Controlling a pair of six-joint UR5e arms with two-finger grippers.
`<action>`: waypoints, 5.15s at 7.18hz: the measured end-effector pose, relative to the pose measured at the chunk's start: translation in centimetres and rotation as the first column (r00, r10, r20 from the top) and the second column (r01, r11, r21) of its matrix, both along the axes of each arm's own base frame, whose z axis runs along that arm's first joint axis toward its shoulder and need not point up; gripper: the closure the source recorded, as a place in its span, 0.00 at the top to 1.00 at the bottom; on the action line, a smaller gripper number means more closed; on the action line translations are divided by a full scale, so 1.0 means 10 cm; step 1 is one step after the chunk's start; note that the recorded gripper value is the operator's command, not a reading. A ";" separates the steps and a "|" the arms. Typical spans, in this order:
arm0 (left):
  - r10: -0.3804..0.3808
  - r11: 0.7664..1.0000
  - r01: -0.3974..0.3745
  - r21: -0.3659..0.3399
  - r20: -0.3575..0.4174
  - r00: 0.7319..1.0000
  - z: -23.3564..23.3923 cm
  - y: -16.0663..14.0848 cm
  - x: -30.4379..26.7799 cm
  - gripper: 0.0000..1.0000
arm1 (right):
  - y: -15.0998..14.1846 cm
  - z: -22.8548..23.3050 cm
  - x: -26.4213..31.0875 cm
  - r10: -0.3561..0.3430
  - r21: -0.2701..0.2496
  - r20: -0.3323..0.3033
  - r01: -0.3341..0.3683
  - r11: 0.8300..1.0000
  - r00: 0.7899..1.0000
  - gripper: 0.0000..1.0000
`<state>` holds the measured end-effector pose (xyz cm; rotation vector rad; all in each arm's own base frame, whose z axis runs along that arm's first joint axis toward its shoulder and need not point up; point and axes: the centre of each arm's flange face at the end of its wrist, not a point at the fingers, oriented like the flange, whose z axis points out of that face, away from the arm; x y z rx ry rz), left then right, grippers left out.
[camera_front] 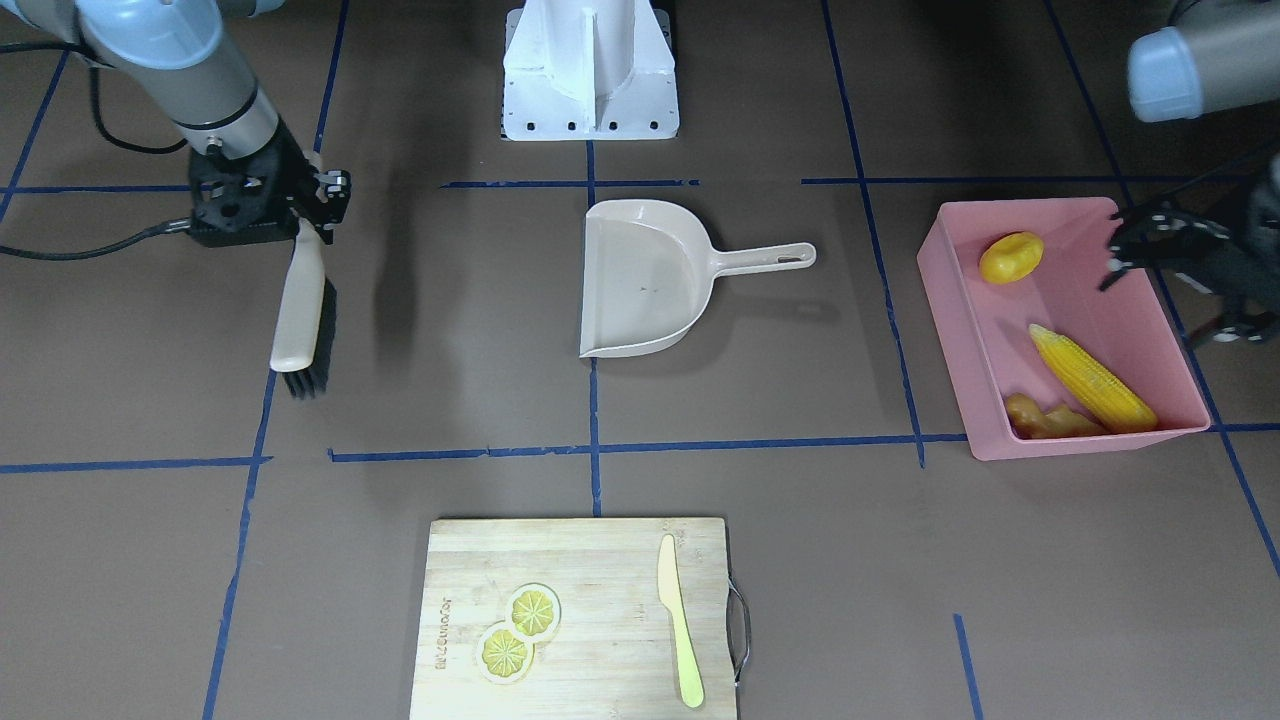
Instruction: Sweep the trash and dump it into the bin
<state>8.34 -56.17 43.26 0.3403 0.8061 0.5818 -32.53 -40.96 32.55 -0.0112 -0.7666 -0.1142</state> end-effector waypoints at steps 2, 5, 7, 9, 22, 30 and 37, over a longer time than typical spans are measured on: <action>-0.152 0.957 0.164 -0.240 0.065 0.986 0.58 -0.04 -0.92 1.00 | -0.13 0.27 0.35 -0.018 0.015 -0.019 0.019 1.000 1.000 0.00; -0.285 0.857 0.304 -0.416 0.108 0.952 1.46 0.45 -1.80 1.00 | -0.27 0.88 1.05 -0.071 0.025 -0.047 0.072 0.997 0.996 0.00; -0.325 0.813 0.343 -0.470 0.123 0.938 2.09 1.11 -2.03 1.00 | -0.34 1.33 1.52 -0.100 0.021 -0.059 0.101 0.995 0.993 0.00; -0.328 0.794 0.379 -0.475 0.191 0.925 2.41 1.49 -2.07 1.00 | -0.34 1.64 1.78 -0.119 0.011 -0.075 0.120 0.993 0.990 0.00; -0.346 0.806 0.398 -0.438 0.199 0.917 1.74 1.32 -1.60 1.00 | 0.59 3.33 1.90 0.042 -0.094 0.039 -0.038 0.995 0.998 0.24; -0.349 0.813 0.398 -0.424 0.193 0.917 1.70 1.30 -1.60 1.00 | 0.36 3.16 2.45 0.008 0.046 0.050 -0.010 0.999 0.999 1.00; -0.348 0.821 0.395 -0.413 0.188 0.918 1.68 1.28 -1.59 1.00 | -0.42 2.71 3.92 0.046 0.045 -0.023 -0.045 0.998 0.999 1.00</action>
